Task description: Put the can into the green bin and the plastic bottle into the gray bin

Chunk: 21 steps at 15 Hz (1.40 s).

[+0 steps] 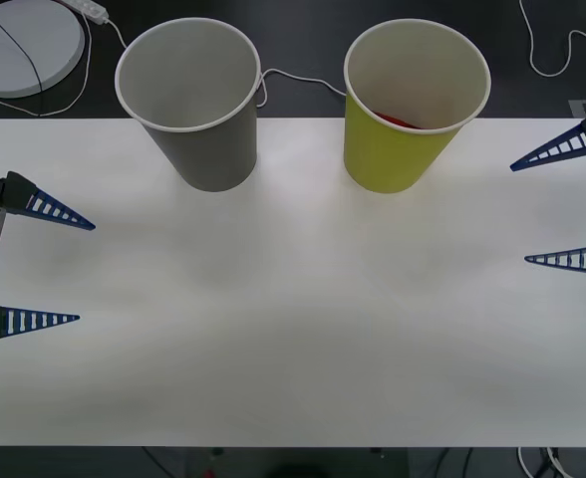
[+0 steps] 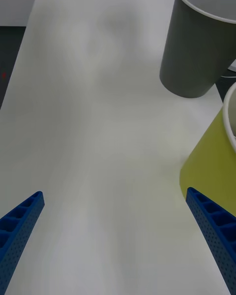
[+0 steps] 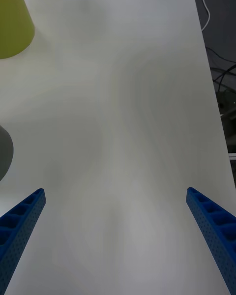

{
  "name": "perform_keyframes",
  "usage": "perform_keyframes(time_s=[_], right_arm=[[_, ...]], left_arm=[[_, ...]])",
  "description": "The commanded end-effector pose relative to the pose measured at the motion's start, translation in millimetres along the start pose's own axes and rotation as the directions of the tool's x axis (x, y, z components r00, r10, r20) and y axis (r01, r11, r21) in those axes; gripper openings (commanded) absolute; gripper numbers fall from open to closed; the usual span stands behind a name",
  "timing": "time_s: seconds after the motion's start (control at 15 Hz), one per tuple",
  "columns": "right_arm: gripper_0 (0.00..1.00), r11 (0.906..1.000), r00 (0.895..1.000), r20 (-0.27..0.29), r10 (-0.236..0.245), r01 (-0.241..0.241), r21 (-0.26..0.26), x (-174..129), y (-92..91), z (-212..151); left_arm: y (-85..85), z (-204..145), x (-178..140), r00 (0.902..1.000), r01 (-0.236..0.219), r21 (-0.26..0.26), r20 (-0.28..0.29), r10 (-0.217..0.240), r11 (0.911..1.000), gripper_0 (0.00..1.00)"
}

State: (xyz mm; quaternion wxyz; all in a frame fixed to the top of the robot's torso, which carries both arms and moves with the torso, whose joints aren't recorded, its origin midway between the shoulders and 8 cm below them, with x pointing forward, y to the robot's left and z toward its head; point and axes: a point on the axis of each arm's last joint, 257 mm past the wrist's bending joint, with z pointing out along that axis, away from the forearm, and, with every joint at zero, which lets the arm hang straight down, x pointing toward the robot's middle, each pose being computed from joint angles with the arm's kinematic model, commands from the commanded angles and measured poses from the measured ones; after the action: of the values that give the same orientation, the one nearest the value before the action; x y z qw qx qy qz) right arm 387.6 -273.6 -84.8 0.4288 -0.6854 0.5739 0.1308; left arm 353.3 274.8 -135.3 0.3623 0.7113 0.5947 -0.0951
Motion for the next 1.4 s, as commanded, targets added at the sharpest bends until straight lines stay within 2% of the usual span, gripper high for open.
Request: perform_keyframes(time_s=[0.07,0.27,0.4,0.8,1.0,1.4], right_arm=[[1.0,0.9999,1.0,-0.02,0.011,-0.011,0.008,12,21.3,2],[1.0,0.9998,0.998,-0.061,0.019,-0.018,0.011,23,41.5,1],[1.0,0.9992,0.997,-0.061,0.04,-0.039,0.008,29,54.6,3],[1.0,0.9985,0.996,-0.071,0.052,-0.051,0.02,43,74.2,15],[1.0,0.999,0.995,-0.094,0.044,-0.043,0.017,50,76.9,14],[1.0,0.9992,0.995,-0.093,0.038,-0.037,0.017,50,76.9,15]], left_arm=[[0.0,0,0,1.0,0.0,0.0,0.0,0.0,1.0,1.0],[0.0,0,0,1.0,0.0,0.0,0.0,0.0,1.0,1.0],[0.0,0,0,1.0,0.0,0.0,0.0,0.0,1.0,1.0],[0.0,0,0,1.0,0.0,0.0,0.0,0.0,1.0,1.0],[0.0,0,0,1.0,0.0,0.0,0.0,0.0,1.0,1.0],[0.0,0,0,1.0,0.0,0.0,0.0,0.0,1.0,1.0]])
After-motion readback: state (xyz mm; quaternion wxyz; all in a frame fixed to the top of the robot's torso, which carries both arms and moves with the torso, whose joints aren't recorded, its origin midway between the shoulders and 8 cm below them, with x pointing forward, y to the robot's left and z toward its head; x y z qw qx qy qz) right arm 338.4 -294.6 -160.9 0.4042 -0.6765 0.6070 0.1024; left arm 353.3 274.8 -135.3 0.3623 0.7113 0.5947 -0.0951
